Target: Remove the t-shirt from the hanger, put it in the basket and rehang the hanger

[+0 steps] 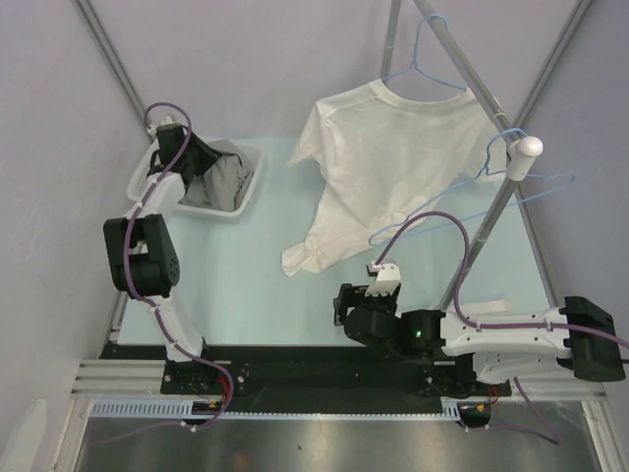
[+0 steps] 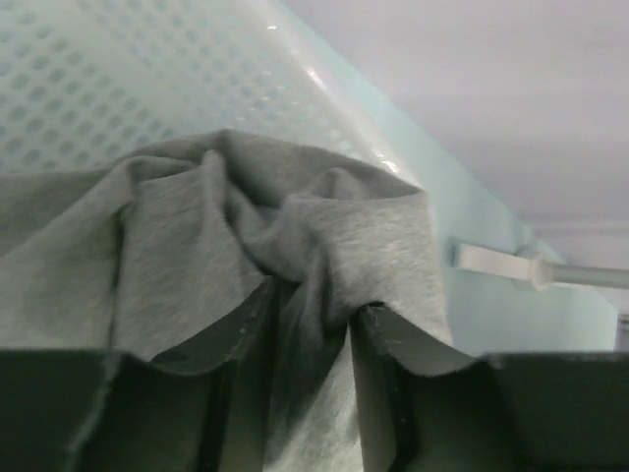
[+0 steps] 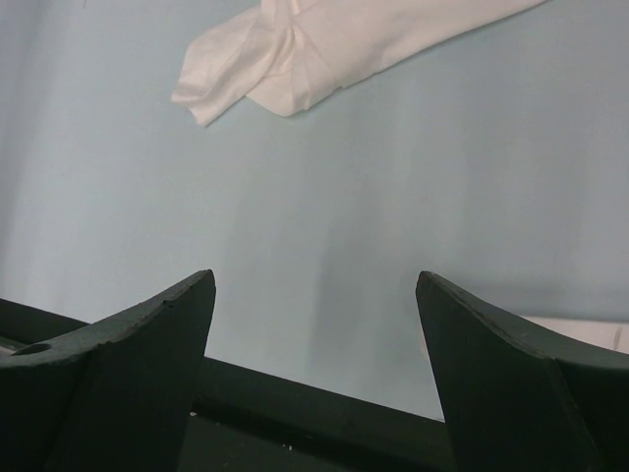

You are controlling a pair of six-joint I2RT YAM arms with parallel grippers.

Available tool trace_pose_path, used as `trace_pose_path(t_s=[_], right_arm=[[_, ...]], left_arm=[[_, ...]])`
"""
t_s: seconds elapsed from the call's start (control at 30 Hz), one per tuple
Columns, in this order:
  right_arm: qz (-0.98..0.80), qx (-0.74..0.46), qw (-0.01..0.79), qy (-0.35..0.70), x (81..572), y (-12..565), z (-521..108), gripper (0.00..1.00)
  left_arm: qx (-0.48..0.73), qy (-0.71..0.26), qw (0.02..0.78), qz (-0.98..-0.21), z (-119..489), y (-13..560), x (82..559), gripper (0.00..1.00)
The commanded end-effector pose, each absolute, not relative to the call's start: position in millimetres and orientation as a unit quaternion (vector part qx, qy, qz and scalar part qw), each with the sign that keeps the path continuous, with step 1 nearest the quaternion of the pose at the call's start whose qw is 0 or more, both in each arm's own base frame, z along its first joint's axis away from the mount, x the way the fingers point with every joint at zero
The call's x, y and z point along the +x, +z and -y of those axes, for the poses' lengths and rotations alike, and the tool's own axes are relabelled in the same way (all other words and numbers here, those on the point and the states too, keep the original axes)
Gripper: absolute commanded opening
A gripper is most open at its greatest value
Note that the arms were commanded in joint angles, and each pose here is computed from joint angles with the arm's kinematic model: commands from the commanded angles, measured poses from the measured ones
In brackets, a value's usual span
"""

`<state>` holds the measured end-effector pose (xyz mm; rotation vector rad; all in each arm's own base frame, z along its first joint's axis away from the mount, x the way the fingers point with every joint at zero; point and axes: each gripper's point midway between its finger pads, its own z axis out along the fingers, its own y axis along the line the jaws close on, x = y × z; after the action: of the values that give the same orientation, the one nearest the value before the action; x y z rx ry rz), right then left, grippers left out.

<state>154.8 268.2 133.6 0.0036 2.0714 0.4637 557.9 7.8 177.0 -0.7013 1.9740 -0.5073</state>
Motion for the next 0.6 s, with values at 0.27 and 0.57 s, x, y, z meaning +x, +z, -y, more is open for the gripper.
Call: trace_pose_path(t_s=[0.27, 0.57], right_arm=[[-0.836, 0.029, 0.499, 0.224, 156.5, 153.7, -277.7, 0.88], [-0.835, 0.03, 0.501, 0.226, 155.5, 155.1, -268.7, 0.89]], left_arm=[[-0.321, -0.203, 0.509, -0.772, -13.1, 260.6, 487.1, 0.93], [-0.036, -0.367, 0.572, -0.733, 119.6, 332.5, 428.9, 0.88]])
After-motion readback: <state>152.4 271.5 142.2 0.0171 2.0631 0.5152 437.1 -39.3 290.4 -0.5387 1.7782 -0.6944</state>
